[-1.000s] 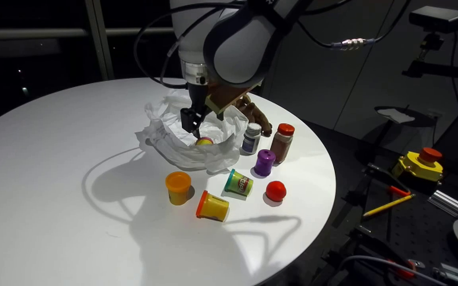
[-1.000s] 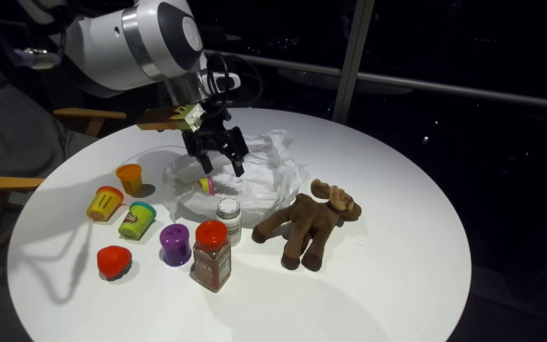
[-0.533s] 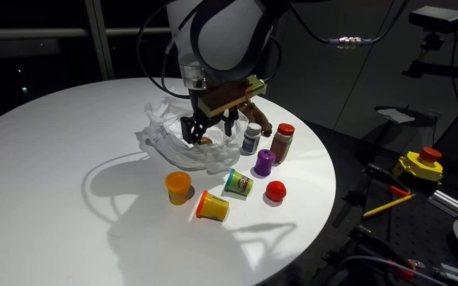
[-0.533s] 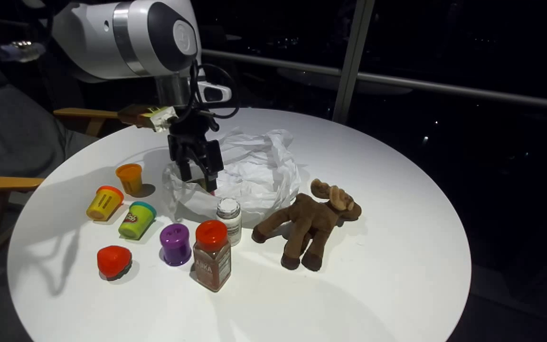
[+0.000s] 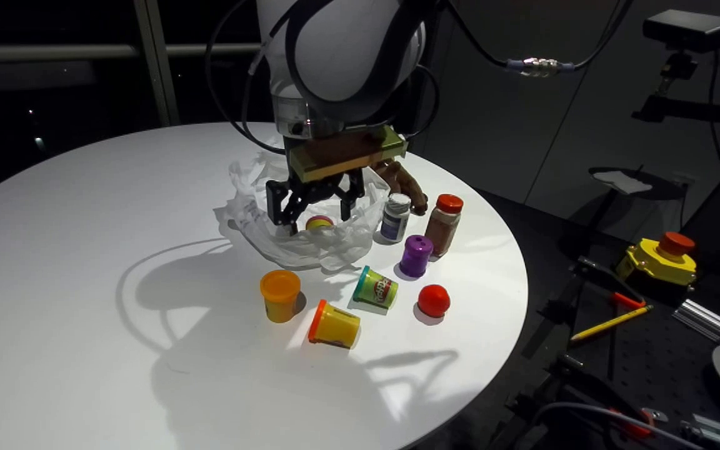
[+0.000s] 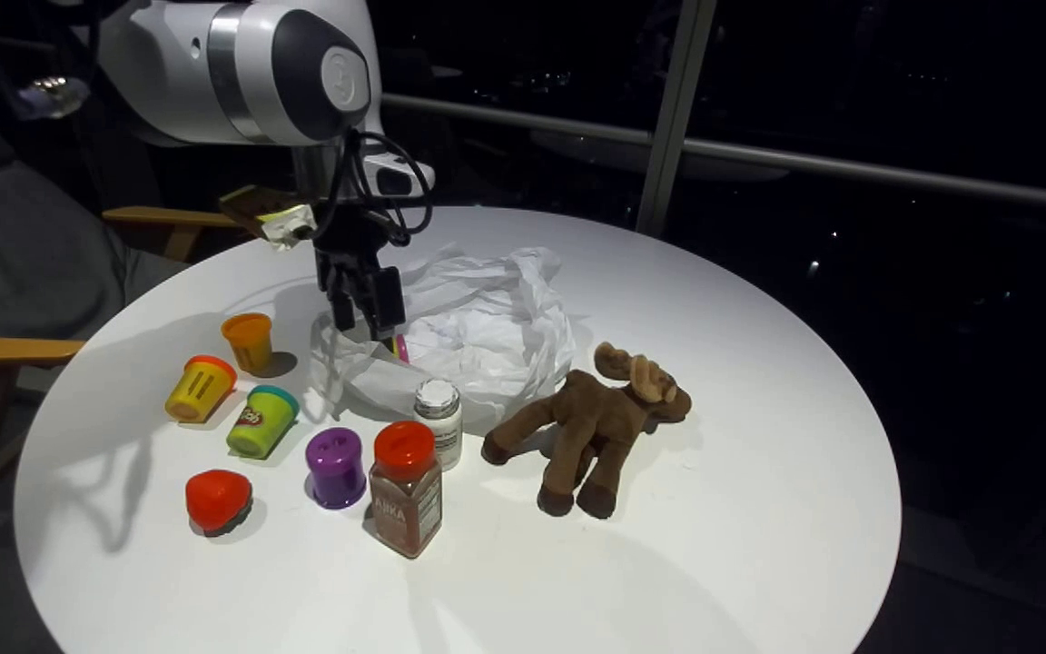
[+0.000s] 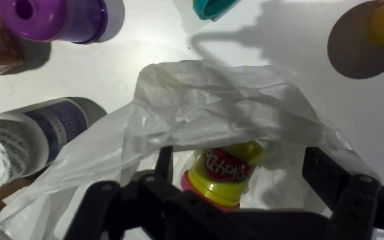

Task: Pick up all the objects from plastic bag and put it on the table.

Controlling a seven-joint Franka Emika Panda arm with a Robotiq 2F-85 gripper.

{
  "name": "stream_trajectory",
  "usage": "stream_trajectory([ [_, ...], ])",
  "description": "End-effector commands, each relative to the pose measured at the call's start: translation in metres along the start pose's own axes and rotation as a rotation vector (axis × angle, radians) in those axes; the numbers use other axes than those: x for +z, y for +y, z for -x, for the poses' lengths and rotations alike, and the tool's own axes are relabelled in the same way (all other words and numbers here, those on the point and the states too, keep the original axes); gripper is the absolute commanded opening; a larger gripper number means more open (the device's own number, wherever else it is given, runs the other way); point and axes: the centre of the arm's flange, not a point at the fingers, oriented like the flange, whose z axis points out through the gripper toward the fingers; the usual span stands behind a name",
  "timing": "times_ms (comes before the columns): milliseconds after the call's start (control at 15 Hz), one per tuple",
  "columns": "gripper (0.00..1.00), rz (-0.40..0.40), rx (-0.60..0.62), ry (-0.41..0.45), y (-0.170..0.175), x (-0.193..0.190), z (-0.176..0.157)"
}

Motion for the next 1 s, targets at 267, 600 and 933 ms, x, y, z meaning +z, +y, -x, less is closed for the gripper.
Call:
stream_trajectory([
  [267,0.71,-0.036,0.066,0.053,-0.002,0.014,-0.013],
  [600,0.39,-0.027,0.107,0.056,0.004,0.015,-0.014],
  [933,0.20,-0.041,0.150,0.119,0.024,-0.021,-0.026],
])
